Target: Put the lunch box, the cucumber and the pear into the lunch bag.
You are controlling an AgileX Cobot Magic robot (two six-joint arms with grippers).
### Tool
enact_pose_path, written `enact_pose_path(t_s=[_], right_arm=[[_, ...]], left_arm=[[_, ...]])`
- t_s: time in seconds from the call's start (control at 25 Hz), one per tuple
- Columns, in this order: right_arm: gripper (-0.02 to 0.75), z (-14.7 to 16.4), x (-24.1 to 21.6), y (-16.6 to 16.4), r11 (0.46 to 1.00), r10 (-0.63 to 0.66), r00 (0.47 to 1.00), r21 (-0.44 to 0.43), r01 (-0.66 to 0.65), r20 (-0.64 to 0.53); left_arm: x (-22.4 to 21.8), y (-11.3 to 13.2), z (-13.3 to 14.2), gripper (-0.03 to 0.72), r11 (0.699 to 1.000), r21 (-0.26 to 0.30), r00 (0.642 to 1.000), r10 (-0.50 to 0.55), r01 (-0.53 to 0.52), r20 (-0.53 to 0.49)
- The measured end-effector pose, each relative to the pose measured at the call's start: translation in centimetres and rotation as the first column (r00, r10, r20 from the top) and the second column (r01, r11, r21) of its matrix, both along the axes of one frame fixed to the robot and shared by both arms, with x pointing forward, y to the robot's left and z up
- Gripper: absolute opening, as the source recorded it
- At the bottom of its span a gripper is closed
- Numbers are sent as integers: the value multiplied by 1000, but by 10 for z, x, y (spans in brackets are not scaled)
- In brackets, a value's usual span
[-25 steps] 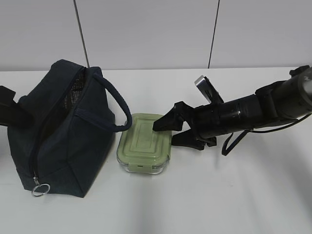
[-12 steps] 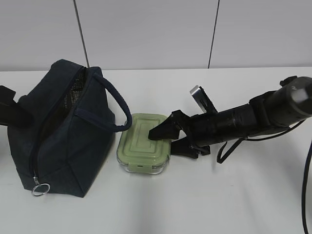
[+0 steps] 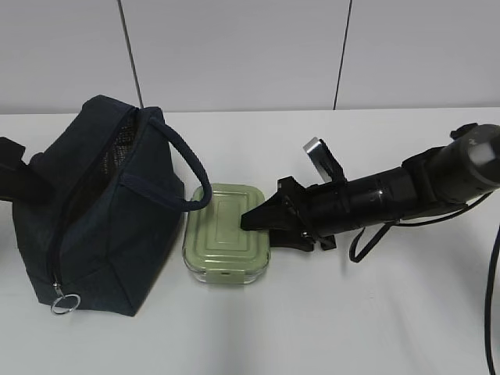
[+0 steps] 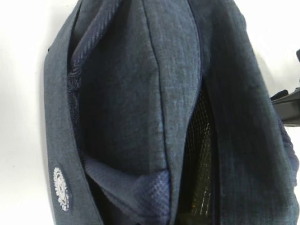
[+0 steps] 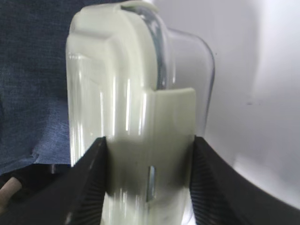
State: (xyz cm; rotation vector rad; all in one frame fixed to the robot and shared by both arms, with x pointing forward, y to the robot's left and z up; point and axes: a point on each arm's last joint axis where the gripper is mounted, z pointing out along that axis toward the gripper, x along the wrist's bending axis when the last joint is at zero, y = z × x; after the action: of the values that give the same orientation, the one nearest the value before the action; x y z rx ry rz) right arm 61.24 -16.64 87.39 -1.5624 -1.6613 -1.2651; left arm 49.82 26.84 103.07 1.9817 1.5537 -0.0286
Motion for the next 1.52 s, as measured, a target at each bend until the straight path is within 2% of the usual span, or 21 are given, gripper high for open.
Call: enact_pose_path(t_s=[0.12,0.24,0.36,0.56,0.8,0.92,1.04,1.16,1.28,1.4,1.52], right_arm=[[359,23,4,-24,999,-15,997,-40,18,73],[359,69,4,-39,998,-39,981,-46,49,191],[359,125,-1,-32,999,-17,948,-24,26,317],[359,200,-7,22,998,56,896,7,-66,441],[359,241,-17,107,995,104,837,-50,-91,537],[359,233,-16,138,995,100,840,-52,-86,533],[359,204,-5,150,993,106,861,-92,-69,498],[359,176,4,151,983,135,878,-171,-62,460],[359,161,6,147,956,190,880,-286,-65,436],[359,151,4,141,908,256,886,-411,-83,387],[359,143,2,134,865,278,907,-493,-93,317]], left_arm=[[0,0,0,1,1000,0,1000,0,0,0],[0,0,0,1,1000,0,1000,0,0,0],[0,0,0,1,1000,1,1000,1,-1,1],[1,0,0,1,1000,2,1000,10,-10,12],[3,1,1,1,1000,4,999,26,-26,31],[4,1,1,1,1000,1,999,28,-28,33],[4,1,1,1,1000,-2,999,31,-31,34],[4,1,1,1,999,-2,999,32,-32,35],[4,1,1,1,999,-2,999,34,-34,38],[4,1,1,1,999,-6,999,36,-36,39],[4,1,2,1,999,-10,999,38,-38,39]])
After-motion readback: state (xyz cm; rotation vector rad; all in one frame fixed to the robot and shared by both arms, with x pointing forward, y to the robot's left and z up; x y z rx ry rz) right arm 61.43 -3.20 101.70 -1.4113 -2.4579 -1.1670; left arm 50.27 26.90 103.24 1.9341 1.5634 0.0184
